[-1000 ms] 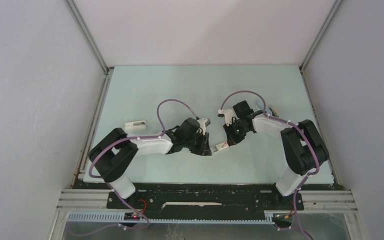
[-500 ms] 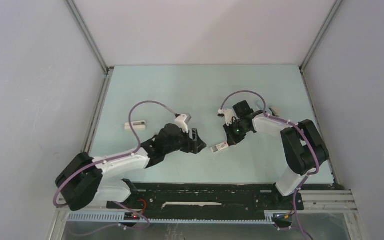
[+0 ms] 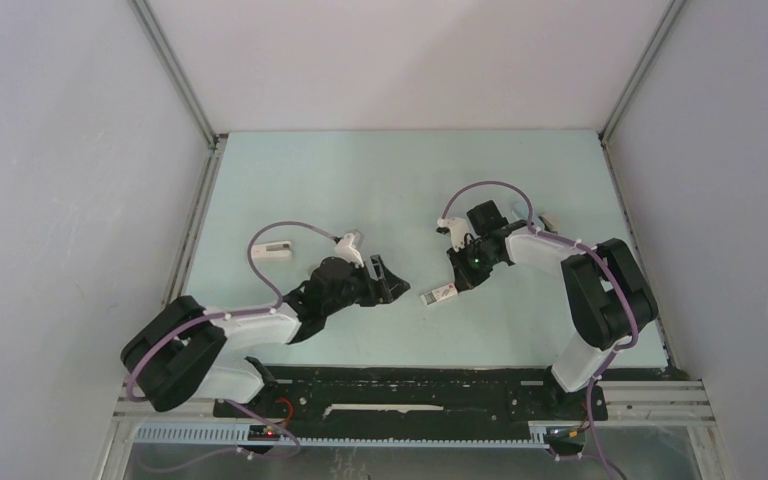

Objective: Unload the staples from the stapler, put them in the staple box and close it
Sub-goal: Close the staple box at the center of the board.

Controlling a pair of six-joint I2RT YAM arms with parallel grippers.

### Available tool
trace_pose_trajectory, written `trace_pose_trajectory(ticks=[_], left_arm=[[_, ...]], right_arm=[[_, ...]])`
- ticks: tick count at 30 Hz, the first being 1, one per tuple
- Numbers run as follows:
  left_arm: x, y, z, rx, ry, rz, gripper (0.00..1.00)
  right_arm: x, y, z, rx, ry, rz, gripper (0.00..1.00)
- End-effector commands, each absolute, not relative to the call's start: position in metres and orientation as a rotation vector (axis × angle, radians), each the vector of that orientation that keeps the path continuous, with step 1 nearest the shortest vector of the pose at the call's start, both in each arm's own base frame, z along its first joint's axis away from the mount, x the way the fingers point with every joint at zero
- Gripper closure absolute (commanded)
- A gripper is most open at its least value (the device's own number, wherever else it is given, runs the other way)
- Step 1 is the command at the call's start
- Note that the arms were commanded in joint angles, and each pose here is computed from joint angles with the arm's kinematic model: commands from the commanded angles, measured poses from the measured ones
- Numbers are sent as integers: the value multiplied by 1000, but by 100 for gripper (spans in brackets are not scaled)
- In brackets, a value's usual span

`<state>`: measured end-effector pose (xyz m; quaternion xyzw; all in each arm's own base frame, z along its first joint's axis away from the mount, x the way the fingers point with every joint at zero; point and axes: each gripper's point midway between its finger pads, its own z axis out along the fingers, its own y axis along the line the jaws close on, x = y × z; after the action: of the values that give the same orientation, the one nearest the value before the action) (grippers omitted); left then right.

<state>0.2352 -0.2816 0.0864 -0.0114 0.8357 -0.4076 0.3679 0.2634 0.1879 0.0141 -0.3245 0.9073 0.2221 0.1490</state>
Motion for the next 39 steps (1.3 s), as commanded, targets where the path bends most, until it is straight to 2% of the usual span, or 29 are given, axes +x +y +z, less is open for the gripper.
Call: trace_pose_trajectory(ticks=[1, 28, 39], left_arm=[[231, -292, 88, -58, 2145, -1147, 23], [226, -313, 55, -73, 2292, -1215, 29], [235, -316, 56, -132, 2278, -1214, 30]], right_arm=[[256, 187, 8, -941, 2658, 633, 95], [250, 189, 11, -844, 2706, 711, 94], [248, 195, 15, -831, 2698, 750, 94]])
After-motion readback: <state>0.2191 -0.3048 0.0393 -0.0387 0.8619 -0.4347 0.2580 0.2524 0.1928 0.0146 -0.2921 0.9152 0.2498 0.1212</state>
